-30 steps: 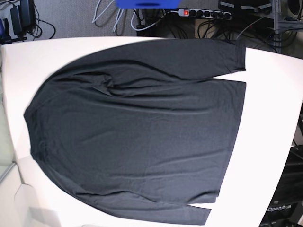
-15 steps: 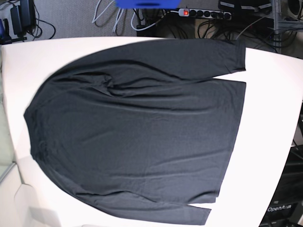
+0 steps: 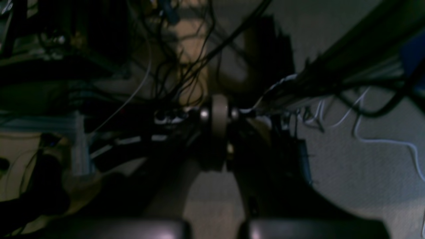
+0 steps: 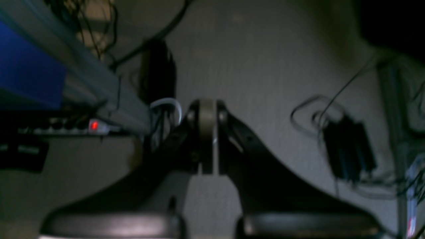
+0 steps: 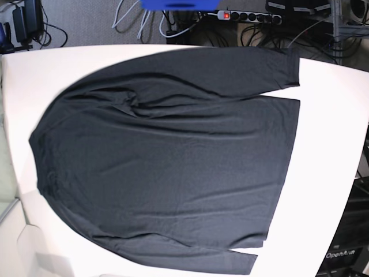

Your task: Fold the T-shirt properly

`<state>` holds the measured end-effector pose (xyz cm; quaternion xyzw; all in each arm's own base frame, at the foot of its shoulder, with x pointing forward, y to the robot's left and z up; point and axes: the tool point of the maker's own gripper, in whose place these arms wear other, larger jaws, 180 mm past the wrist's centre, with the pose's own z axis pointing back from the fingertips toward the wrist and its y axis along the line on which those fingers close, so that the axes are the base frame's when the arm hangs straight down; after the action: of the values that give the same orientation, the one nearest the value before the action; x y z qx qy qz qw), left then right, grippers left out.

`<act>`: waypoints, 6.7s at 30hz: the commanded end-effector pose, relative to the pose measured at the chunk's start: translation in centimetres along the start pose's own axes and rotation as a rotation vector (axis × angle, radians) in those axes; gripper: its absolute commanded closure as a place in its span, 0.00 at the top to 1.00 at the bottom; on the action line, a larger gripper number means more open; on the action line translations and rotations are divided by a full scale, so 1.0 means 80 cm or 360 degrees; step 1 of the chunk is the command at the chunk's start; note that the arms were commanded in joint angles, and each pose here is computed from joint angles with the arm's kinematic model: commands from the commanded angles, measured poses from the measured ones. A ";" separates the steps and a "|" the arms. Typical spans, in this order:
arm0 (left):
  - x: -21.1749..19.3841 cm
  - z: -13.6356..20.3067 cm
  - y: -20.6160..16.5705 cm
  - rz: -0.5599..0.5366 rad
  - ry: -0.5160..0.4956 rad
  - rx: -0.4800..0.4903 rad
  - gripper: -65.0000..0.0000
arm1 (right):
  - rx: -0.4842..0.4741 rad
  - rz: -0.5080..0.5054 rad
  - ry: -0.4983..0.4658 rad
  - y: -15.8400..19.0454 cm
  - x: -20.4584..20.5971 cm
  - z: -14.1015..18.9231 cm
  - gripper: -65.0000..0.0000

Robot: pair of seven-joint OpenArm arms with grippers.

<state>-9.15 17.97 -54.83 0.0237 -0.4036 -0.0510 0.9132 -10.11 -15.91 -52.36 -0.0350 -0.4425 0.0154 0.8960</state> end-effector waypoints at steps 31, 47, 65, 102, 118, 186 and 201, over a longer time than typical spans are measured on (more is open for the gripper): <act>0.075 -0.006 0.025 0.0084 -0.0363 0.0132 0.05 | -0.0109 0.0027 -0.0277 -0.032 0.203 -0.064 0.00; 0.251 -0.032 0.042 0.0294 -0.0475 0.0007 0.05 | -0.0105 0.0023 -0.0304 -0.032 0.235 -0.082 0.00; 0.298 0.008 0.090 0.0244 -0.0600 0.0158 0.05 | -0.0109 0.0017 -0.0330 -0.031 0.241 -0.092 0.00; 0.287 -0.062 0.126 0.0568 -0.0326 0.0155 0.52 | -0.0109 0.0025 -0.0341 -0.034 0.243 -0.092 0.27; 0.274 -0.083 0.130 0.0666 -0.0287 0.0161 0.52 | -0.0109 0.0025 -0.0346 -0.034 0.245 -0.092 0.27; 0.278 -0.111 0.116 0.0696 -0.0209 0.0096 0.52 | -0.0096 0.0057 -0.0347 -0.039 0.245 -0.093 0.27; 0.289 -0.108 0.104 0.0833 -0.0286 -0.0035 0.52 | -0.0096 0.0057 -0.0342 -0.039 0.244 -0.093 0.27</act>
<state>12.25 23.23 -44.26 -0.0940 -0.4463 0.1832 0.8709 7.78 -18.16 -41.77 -0.0691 -0.5268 0.0192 0.8470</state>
